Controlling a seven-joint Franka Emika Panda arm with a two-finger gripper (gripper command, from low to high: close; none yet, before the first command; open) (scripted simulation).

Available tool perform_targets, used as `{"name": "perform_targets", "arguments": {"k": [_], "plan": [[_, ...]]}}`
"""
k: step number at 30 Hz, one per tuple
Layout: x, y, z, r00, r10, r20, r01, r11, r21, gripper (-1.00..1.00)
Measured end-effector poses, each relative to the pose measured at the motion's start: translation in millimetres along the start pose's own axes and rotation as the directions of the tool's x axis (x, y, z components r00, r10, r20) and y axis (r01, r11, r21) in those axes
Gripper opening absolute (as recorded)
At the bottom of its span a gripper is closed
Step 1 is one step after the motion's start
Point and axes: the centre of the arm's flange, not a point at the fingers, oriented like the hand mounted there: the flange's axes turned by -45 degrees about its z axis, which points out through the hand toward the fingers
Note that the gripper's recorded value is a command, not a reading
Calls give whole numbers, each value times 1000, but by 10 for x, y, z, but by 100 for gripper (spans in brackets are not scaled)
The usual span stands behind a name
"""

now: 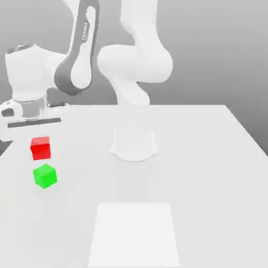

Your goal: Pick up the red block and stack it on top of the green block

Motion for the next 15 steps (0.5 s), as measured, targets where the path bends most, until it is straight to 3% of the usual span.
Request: {"name": "perform_targets", "arguments": {"k": [15], "plan": [[5,-16,366,1000,-1,2,1,1000,14,-100]]}}
